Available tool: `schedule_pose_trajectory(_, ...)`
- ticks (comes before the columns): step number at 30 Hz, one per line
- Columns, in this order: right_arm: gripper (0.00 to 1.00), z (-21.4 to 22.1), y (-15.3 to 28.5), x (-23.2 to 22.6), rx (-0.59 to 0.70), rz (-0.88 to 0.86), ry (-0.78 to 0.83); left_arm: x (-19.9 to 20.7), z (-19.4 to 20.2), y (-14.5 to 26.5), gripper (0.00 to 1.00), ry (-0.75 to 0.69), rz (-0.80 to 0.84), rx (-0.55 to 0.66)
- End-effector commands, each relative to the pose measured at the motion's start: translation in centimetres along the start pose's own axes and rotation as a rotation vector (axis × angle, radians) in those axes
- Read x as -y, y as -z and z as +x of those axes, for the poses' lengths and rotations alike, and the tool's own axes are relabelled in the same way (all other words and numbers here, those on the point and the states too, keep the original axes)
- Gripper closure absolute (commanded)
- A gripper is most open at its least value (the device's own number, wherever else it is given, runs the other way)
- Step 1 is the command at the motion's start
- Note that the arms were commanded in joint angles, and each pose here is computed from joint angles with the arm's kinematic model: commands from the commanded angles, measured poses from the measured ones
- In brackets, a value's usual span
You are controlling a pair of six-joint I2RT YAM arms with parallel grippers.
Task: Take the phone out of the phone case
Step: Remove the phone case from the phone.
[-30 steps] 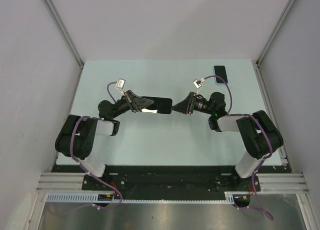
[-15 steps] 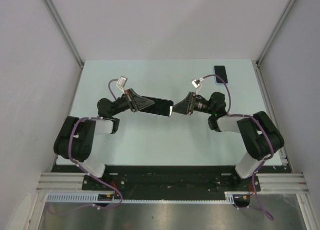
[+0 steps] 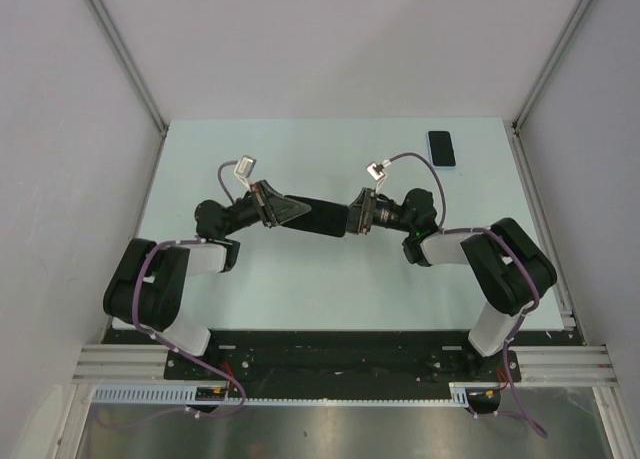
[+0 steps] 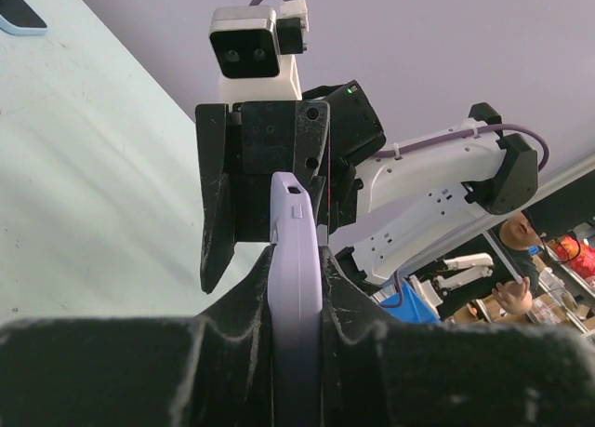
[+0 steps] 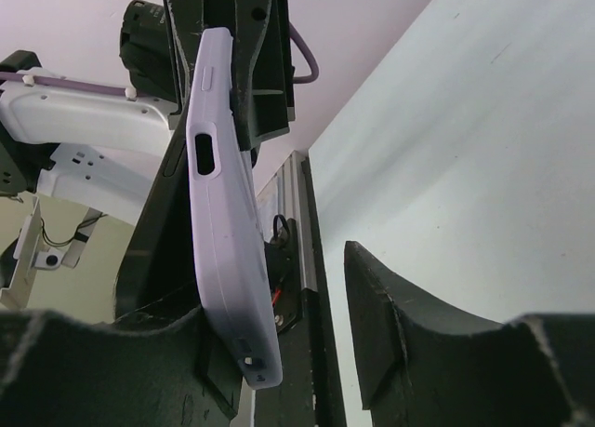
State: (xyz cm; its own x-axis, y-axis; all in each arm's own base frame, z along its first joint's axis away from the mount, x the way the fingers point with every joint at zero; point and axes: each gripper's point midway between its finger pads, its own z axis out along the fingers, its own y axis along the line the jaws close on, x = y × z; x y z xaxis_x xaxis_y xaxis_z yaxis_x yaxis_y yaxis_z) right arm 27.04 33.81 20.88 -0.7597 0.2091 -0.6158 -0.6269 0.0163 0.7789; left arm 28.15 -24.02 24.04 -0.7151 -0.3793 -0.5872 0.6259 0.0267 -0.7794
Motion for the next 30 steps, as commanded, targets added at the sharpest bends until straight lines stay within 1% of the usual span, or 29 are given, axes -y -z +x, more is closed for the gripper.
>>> schedule_pose_trajectory(1, 0.51, -2.0, -1.8, -10.8, 0.071, -0.370, 0.320, 1.3, -2.2, -0.8, 1.00, -0.287, 0.080, 0.158)
schedule_pose_trajectory(4, 0.52, -2.0, -1.9, -10.8, 0.074, -0.370, 0.314, 1.2, -2.3, -0.6, 1.00, -0.305, 0.069, 0.175)
schedule_pose_trajectory(8, 0.58, -2.0, -1.9, -10.7, 0.074, -0.367, 0.297, 0.8, -2.9, -0.3, 1.00, -0.327, 0.038, 0.227)
schedule_pose_trajectory(15, 0.58, -2.1, -1.9, -10.9, 0.078, -0.367, 0.269, -0.6, -4.3, 1.0, 1.00, -0.336, -0.034, 0.311)
schedule_pose_trajectory(18, 0.70, -2.0, -2.0, -10.7, 0.074, -0.364, 0.257, -1.0, -4.2, 1.1, 1.00, -0.332, -0.043, 0.307)
schedule_pose_trajectory(19, 0.79, -2.0, -2.0, -10.6, 0.074, -0.364, 0.254, -1.1, -4.2, 1.1, 1.00, -0.331, -0.044, 0.306)
schedule_pose_trajectory(24, 0.84, -2.0, -2.0, -10.7, 0.073, -0.365, 0.254, -1.2, -3.9, 0.8, 1.00, -0.317, -0.032, 0.277)
schedule_pose_trajectory(27, 0.92, -2.1, -2.0, -10.7, 0.075, -0.363, 0.253, -1.4, -3.6, 0.7, 0.97, -0.305, -0.025, 0.259)
schedule_pose_trajectory(28, 0.97, -2.1, -2.0, -10.7, 0.074, -0.363, 0.251, -1.4, -3.6, 0.7, 0.96, -0.303, -0.025, 0.256)
schedule_pose_trajectory(29, 1.00, -2.1, -2.0, -10.5, 0.076, -0.359, 0.249, -1.4, -3.5, 0.7, 0.93, -0.302, -0.022, 0.247)
schedule_pose_trajectory(30, 1.00, -2.1, -2.0, -10.5, 0.076, -0.357, 0.247, -1.3, -3.5, 0.6, 0.92, -0.302, -0.016, 0.243)
